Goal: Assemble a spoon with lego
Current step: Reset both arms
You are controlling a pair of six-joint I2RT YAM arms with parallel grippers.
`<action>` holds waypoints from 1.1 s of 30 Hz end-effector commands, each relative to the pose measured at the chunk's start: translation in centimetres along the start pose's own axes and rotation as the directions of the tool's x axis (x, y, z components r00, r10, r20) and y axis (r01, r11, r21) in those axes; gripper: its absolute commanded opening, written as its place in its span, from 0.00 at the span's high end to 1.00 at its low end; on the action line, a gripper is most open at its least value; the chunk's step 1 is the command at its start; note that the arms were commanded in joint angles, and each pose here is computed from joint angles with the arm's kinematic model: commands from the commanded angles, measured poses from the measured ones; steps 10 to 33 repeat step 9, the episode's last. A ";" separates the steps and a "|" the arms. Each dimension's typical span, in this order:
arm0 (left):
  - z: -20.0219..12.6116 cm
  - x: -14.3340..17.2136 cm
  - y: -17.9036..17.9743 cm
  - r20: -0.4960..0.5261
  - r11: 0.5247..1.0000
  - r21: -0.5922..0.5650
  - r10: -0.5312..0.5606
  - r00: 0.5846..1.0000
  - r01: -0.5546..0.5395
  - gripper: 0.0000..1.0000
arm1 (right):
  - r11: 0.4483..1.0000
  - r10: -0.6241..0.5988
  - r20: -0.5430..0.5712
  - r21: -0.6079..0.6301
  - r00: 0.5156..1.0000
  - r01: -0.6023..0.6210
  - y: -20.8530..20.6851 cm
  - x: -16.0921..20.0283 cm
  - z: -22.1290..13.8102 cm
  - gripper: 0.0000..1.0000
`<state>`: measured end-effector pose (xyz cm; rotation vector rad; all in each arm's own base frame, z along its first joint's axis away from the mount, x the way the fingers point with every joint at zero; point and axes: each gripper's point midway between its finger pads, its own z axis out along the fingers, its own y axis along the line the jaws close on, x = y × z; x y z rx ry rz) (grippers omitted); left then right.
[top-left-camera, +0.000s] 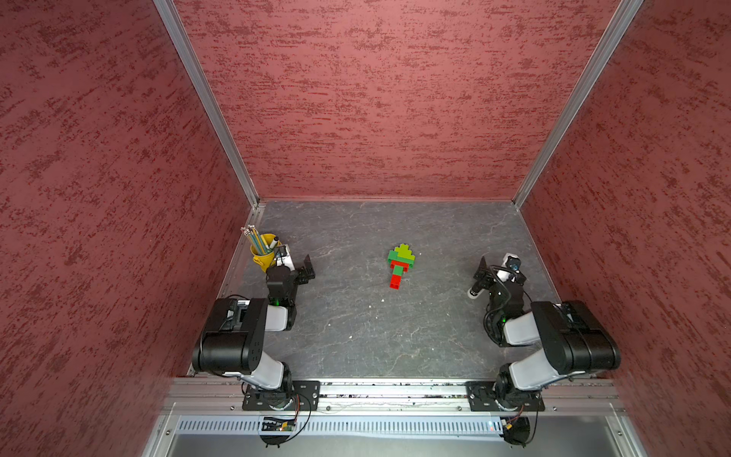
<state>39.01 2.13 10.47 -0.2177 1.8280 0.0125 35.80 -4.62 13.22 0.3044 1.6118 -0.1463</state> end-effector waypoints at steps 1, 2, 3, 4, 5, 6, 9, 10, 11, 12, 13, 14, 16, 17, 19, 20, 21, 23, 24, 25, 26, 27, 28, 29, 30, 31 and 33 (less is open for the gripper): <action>0.4 -1.4 0.6 0.032 0.998 -0.053 0.025 0.999 -0.023 0.00 | 0.999 0.014 0.103 -0.031 0.995 -0.010 0.6 -2.7 0.2 0.01; 0.4 -1.4 0.6 0.031 0.999 -0.045 0.022 0.999 -0.021 0.01 | 0.999 0.013 0.099 -0.036 0.995 -0.010 0.7 -2.6 0.2 0.01; 0.4 -1.3 -0.1 0.044 1.000 0.006 0.030 0.999 -0.031 0.01 | 0.999 0.014 0.090 -0.035 0.996 -0.011 0.7 -2.5 0.2 0.01; 0.5 -1.2 0.0 0.024 1.000 0.012 0.022 0.999 -0.022 0.00 | 0.999 0.011 0.103 -0.045 0.995 -0.006 0.8 -2.6 0.0 0.01; 0.5 -1.2 0.1 0.018 1.000 0.011 0.020 1.000 -0.020 0.00 | 0.998 0.011 0.110 -0.057 0.994 -0.004 0.9 -2.7 -0.3 0.01; 0.5 -1.3 -0.1 0.030 1.000 0.013 0.026 0.999 -0.026 0.00 | 0.998 0.009 0.116 -0.065 0.993 -0.002 1.0 -2.8 -0.6 0.01; 0.5 -1.3 -0.3 0.035 0.999 -0.001 0.048 0.998 -0.048 0.00 | 0.999 0.013 0.102 -0.044 0.995 -0.009 0.8 -2.6 -0.1 0.01; 0.5 -1.3 -0.3 0.035 0.999 -0.001 0.048 0.998 -0.048 0.00 | 0.999 0.013 0.102 -0.044 0.995 -0.009 0.8 -2.6 -0.1 0.01; 0.5 -1.3 -0.3 0.035 0.999 -0.001 0.048 0.998 -0.048 0.00 | 0.999 0.013 0.102 -0.044 0.995 -0.009 0.8 -2.6 -0.1 0.01; 0.5 -1.3 -0.3 0.035 0.999 -0.001 0.048 0.998 -0.048 0.00 | 0.999 0.013 0.102 -0.044 0.995 -0.009 0.8 -2.6 -0.1 0.01; 0.5 -1.3 -0.3 0.035 0.999 -0.001 0.048 0.998 -0.048 0.00 | 0.999 0.013 0.102 -0.044 0.995 -0.009 0.8 -2.6 -0.1 0.01; 0.5 -1.3 -0.3 0.035 0.999 -0.001 0.048 0.998 -0.048 0.00 | 0.999 0.013 0.102 -0.044 0.995 -0.009 0.8 -2.6 -0.1 0.01; 0.5 -1.3 -0.3 0.035 0.999 -0.001 0.048 0.998 -0.048 0.00 | 0.999 0.013 0.102 -0.044 0.995 -0.009 0.8 -2.6 -0.1 0.01; 0.5 -1.3 -0.3 0.035 0.999 -0.001 0.048 0.998 -0.048 0.00 | 0.999 0.013 0.102 -0.044 0.995 -0.009 0.8 -2.6 -0.1 0.01; 0.5 -1.3 -0.3 0.035 0.999 -0.001 0.048 0.998 -0.048 0.00 | 0.999 0.013 0.102 -0.044 0.995 -0.009 0.8 -2.6 -0.1 0.01; 0.5 -1.3 -0.3 0.035 0.999 -0.001 0.048 0.998 -0.048 0.00 | 0.999 0.013 0.102 -0.044 0.995 -0.009 0.8 -2.6 -0.1 0.01; 0.5 -1.3 -0.3 0.035 0.999 -0.001 0.048 0.998 -0.048 0.00 | 0.999 0.013 0.102 -0.044 0.995 -0.009 0.8 -2.6 -0.1 0.01; 0.5 -1.3 -0.3 0.035 0.999 -0.001 0.048 0.998 -0.048 0.00 | 0.999 0.013 0.102 -0.044 0.995 -0.009 0.8 -2.6 -0.1 0.01; 0.5 -1.3 -0.3 0.035 0.999 -0.001 0.048 0.998 -0.048 0.00 | 0.999 0.013 0.102 -0.044 0.995 -0.009 0.8 -2.6 -0.1 0.01; 0.5 -1.3 -0.3 0.035 0.999 -0.001 0.048 0.998 -0.048 0.00 | 0.999 0.013 0.102 -0.044 0.995 -0.009 0.8 -2.6 -0.1 0.01; 0.5 -1.3 -0.3 0.035 0.999 -0.001 0.048 0.998 -0.048 0.00 | 0.999 0.013 0.102 -0.044 0.995 -0.009 0.8 -2.6 -0.1 0.01; 0.5 -1.3 -0.3 0.035 0.999 -0.001 0.048 0.998 -0.048 0.00 | 0.999 0.013 0.102 -0.044 0.995 -0.009 0.8 -2.6 -0.1 0.01; 0.5 -1.3 -0.3 0.035 0.999 -0.001 0.048 0.998 -0.048 0.00 | 0.999 0.013 0.102 -0.044 0.995 -0.009 0.8 -2.6 -0.1 0.01; 0.5 -1.3 -0.3 0.035 0.999 -0.001 0.048 0.998 -0.048 0.00 | 0.999 0.013 0.102 -0.044 0.995 -0.009 0.8 -2.6 -0.1 0.01; 0.5 -1.3 -0.3 0.035 0.999 -0.001 0.048 0.998 -0.048 0.00 | 0.999 0.013 0.102 -0.044 0.995 -0.009 0.8 -2.6 -0.1 0.01; 0.5 -1.3 -0.3 0.035 0.999 -0.001 0.048 0.998 -0.048 0.00 | 0.999 0.013 0.102 -0.044 0.995 -0.009 0.8 -2.6 -0.1 0.01; 0.5 -1.3 -0.3 0.035 0.999 -0.001 0.048 0.998 -0.048 0.00 | 0.999 0.013 0.102 -0.044 0.995 -0.009 0.8 -2.6 -0.1 0.01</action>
